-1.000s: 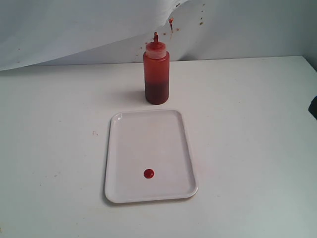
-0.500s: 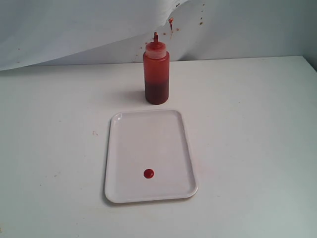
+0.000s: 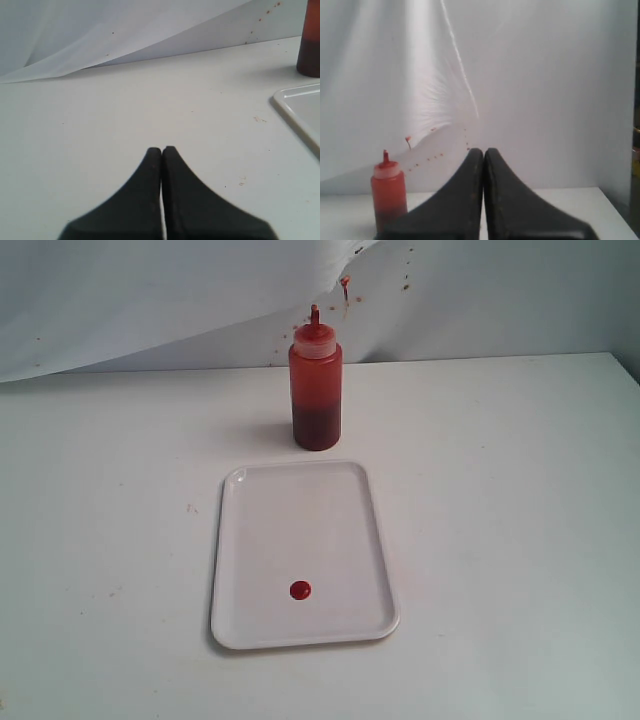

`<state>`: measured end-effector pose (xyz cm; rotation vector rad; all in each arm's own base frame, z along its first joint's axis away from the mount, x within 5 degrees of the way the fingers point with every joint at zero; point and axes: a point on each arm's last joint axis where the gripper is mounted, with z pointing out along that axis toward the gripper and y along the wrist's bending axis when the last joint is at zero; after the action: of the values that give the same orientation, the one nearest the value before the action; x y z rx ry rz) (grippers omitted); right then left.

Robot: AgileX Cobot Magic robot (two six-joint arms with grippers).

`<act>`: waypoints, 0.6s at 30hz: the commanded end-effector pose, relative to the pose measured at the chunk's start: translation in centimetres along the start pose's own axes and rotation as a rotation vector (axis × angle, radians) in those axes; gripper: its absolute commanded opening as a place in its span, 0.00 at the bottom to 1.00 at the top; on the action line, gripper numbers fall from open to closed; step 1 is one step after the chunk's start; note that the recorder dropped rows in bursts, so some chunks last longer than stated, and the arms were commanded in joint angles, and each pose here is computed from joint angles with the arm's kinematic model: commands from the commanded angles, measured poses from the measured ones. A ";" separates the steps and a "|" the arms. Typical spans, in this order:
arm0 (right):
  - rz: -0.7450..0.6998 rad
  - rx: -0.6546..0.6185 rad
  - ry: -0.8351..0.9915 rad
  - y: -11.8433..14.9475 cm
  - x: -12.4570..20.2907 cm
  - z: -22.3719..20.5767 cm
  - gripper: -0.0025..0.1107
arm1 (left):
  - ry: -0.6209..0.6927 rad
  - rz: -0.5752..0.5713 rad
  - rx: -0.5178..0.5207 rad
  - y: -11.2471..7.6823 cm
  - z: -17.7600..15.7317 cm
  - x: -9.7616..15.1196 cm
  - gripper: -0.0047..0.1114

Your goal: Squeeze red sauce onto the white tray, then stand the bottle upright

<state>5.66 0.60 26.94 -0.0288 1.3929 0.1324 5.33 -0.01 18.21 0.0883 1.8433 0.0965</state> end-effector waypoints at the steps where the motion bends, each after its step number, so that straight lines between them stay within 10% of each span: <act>1: -0.078 0.043 0.117 -0.4 1.1 -0.1 0.02 | -0.012 -0.003 -0.004 0.0 0.0 0.0 0.04; 18: -0.070 0.021 0.275 -0.5 7.1 -1.2 0.02 | -0.012 -0.003 -0.004 0.0 0.0 0.0 0.04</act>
<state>5.84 0.53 19.98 -0.0941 1.6723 0.0501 5.33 -0.01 18.21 0.0904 1.8432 0.0981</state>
